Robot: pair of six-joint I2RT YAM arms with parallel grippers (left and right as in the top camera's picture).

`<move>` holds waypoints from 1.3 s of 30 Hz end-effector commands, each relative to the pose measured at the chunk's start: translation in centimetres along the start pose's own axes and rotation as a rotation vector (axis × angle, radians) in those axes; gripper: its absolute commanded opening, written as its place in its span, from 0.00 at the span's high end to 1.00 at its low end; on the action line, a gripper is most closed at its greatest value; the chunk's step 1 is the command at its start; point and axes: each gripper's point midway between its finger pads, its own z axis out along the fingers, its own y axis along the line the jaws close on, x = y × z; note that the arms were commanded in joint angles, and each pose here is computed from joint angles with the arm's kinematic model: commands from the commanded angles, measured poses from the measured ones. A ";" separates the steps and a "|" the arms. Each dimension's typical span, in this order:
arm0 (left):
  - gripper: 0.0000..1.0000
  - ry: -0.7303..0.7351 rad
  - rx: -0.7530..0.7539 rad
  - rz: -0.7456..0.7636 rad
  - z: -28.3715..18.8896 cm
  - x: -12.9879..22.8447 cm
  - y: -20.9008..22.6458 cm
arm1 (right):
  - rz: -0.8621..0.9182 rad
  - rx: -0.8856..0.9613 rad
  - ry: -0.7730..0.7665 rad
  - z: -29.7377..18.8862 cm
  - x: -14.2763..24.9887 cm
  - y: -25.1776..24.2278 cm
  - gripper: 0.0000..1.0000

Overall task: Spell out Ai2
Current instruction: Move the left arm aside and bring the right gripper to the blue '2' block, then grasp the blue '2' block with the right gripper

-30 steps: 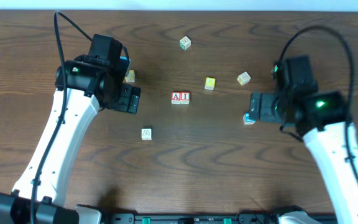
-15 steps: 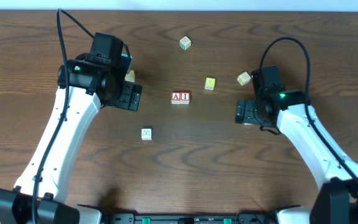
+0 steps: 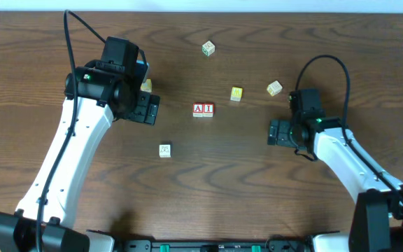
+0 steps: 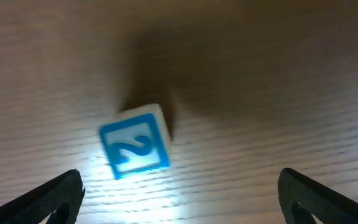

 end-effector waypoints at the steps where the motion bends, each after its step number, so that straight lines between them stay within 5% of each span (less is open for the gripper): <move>1: 0.04 0.011 -0.011 0.009 0.3 0.1 0.2 | -0.047 -0.053 0.004 0.1 -0.1 0.3 0.12; 4: 0.05 0.011 -0.011 0.009 0.3 0.1 0.2 | 0.008 -0.058 -0.016 0.2 -0.6 0.4 0.21; 8: 0.05 0.011 -0.011 0.009 0.3 0.1 0.2 | 0.178 -0.072 -0.015 0.2 -0.7 0.7 0.18; 15: 0.05 0.011 -0.011 0.009 0.3 0.1 0.2 | 0.885 -0.015 0.035 0.3 0.8 1.1 0.08; 24: 0.05 0.011 -0.011 0.009 0.3 0.1 0.2 | 1.170 -0.036 0.003 2.4 -0.3 2.7 0.15; 31: 0.05 0.011 -0.011 0.009 0.3 0.1 0.2 | 1.190 -0.051 -0.019 3.5 -1.1 3.0 0.34; 39: 0.04 0.011 -0.011 0.009 0.3 0.1 0.2 | 1.180 -0.046 -0.025 3.5 -1.1 2.9 0.69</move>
